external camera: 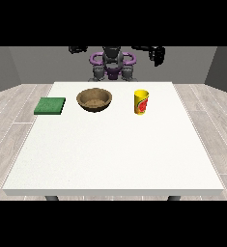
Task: Pick the cup and pour the ball into the bowl, then pick the bowl and place it on the pad
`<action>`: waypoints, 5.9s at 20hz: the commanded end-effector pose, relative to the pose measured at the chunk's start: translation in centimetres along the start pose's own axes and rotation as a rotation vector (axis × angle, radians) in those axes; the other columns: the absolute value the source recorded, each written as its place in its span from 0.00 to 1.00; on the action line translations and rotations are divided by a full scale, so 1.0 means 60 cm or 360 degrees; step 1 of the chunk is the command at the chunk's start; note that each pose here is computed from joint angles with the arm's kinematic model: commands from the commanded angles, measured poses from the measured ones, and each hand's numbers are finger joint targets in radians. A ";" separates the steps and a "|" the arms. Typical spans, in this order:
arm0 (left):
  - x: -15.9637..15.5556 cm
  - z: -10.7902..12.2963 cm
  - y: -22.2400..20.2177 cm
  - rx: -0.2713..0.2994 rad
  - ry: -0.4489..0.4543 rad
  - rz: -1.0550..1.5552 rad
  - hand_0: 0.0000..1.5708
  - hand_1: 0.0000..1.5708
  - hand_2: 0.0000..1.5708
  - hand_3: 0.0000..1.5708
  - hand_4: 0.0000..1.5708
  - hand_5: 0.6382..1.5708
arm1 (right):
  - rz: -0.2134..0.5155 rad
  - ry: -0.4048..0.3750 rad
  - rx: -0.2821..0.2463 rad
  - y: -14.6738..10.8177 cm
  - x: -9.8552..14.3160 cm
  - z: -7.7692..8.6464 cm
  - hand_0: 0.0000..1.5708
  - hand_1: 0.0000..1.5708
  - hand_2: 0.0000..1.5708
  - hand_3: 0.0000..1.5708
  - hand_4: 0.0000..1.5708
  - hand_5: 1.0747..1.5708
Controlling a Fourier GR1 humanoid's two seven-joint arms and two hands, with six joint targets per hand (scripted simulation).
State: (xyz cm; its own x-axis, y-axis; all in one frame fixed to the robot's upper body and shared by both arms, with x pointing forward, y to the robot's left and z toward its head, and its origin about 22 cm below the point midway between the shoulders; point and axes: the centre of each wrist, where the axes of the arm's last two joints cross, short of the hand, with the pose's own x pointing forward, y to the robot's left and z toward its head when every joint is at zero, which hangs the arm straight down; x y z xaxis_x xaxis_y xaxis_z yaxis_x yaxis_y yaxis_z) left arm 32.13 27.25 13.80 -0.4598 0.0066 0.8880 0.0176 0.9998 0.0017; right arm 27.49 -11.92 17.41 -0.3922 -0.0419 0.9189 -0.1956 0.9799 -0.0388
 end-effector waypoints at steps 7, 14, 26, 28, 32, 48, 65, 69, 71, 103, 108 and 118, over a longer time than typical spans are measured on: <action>-0.151 0.064 0.042 0.0111 0.0037 -0.0055 0.00 0.00 0.00 0.00 0.00 0.82 | -0.0001 -0.0101 -0.0005 -0.060 0.018 0.019 0.00 0.00 0.00 0.00 0.00 0.99; -0.221 0.116 0.080 0.0116 0.0176 -0.0080 0.00 0.00 0.00 0.00 0.00 0.84 | -0.0005 -0.0006 -0.0022 -0.093 0.026 0.040 0.00 0.00 0.00 0.00 0.00 0.99; -0.279 0.110 0.072 0.0248 0.0091 -0.0048 0.00 0.00 0.00 0.00 0.00 0.84 | 0.0034 -0.0141 0.0024 -0.151 0.063 0.062 0.00 0.00 0.00 0.00 0.00 1.00; -0.266 0.092 0.102 0.0236 0.0075 -0.0037 0.00 0.00 0.00 0.00 0.00 0.85 | 0.0046 -0.0146 0.0031 -0.187 0.070 0.059 0.00 0.00 0.00 0.00 0.00 0.99; -0.282 0.092 0.093 0.0247 0.0102 -0.0074 0.00 0.00 0.00 0.00 0.00 0.84 | 0.0040 -0.0175 0.0047 -0.177 0.097 0.074 0.00 0.00 0.00 0.00 0.00 0.99; -0.294 0.102 0.075 0.0208 0.0040 -0.0791 0.85 0.85 1.00 1.00 0.70 0.92 | -0.0009 -0.0098 -0.0020 -0.249 0.080 0.099 0.00 0.00 0.00 0.00 0.07 0.98; -0.236 -0.070 -0.080 0.0102 0.0045 -0.1584 0.90 0.90 1.00 1.00 0.65 0.98 | -0.0046 -0.0019 0.0016 -0.273 0.058 0.061 0.00 0.00 0.00 0.00 0.20 0.98; -0.229 -0.086 -0.085 0.0162 -0.0051 -0.1861 0.89 0.89 1.00 1.00 0.59 0.99 | -0.0016 -0.0068 0.0006 -0.267 0.049 0.050 0.00 0.00 0.00 0.00 0.22 0.99; -0.236 -0.083 -0.096 0.0125 -0.0125 -0.2033 0.87 0.87 1.00 1.00 0.54 0.99 | -0.0054 -0.0060 0.0000 -0.253 0.042 0.042 0.00 0.00 0.00 0.00 0.21 0.98; -0.254 -0.049 -0.229 -0.0380 -0.0078 -0.2521 0.45 0.45 0.87 0.81 0.70 0.89 | -0.0078 0.0369 -0.0235 -0.308 -0.104 0.111 0.00 0.00 0.00 0.00 0.24 0.99; -0.248 -0.047 -0.152 0.0005 0.0054 -0.2069 0.79 0.79 1.00 1.00 0.49 1.00 | -0.0073 0.0361 -0.0284 -0.291 -0.096 0.112 0.00 0.00 0.00 0.00 0.24 0.99; -0.263 0.037 -0.078 0.0350 0.0084 -0.1240 0.96 0.96 1.00 1.00 0.94 0.88 | -0.0062 0.0140 -0.0221 -0.244 -0.039 0.109 0.00 0.00 0.00 0.00 0.27 0.99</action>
State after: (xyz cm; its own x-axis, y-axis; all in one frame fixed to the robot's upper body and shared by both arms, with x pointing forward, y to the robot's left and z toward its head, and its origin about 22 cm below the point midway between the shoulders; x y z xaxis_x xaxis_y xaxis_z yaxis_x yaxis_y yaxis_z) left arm 37.77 22.44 -1.82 -0.1551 -0.8404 0.5192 -0.4471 0.5284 0.7217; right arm 25.79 -28.25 12.47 -0.2728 -0.0679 0.9597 -0.0856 0.9953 0.0461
